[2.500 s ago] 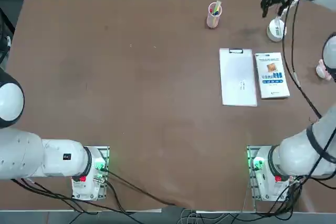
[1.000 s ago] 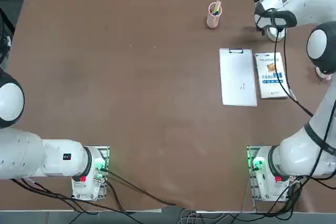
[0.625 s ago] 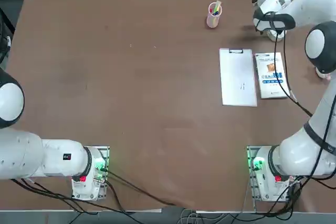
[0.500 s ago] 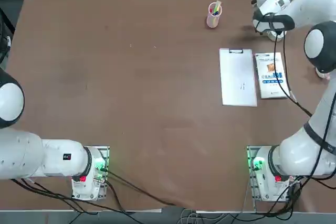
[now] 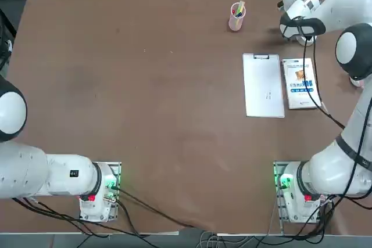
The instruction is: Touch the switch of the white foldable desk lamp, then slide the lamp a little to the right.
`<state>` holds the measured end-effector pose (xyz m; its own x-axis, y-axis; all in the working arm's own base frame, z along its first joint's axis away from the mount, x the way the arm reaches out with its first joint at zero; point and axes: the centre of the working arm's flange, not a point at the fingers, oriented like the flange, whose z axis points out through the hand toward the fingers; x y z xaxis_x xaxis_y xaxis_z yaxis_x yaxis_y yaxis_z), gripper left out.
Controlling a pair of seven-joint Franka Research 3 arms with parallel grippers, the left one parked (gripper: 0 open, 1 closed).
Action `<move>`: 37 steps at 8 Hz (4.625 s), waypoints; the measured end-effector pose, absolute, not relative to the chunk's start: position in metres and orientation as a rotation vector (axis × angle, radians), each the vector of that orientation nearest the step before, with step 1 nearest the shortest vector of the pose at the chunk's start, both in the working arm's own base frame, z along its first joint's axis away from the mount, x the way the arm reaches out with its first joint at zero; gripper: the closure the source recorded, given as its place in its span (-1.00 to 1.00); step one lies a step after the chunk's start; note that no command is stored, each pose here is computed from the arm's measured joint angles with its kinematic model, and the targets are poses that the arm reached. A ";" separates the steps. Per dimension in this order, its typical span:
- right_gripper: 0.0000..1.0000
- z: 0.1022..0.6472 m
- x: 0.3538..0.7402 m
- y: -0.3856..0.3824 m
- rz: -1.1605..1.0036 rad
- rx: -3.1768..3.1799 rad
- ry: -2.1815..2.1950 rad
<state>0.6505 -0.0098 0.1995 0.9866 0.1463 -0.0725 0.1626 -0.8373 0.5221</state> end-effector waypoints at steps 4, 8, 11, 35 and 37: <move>-1.00 0.187 0.653 -0.025 -0.014 2.602 0.208; -1.00 0.183 0.654 -0.034 0.010 2.620 0.193; -1.00 0.182 0.654 -0.028 0.016 2.625 0.205; -1.00 0.279 0.723 0.007 -0.517 1.962 1.443; -1.00 0.276 0.723 0.000 -0.556 1.930 1.490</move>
<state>0.7230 0.0000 0.2757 0.2715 0.6954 -0.6653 0.9613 -0.1625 0.2224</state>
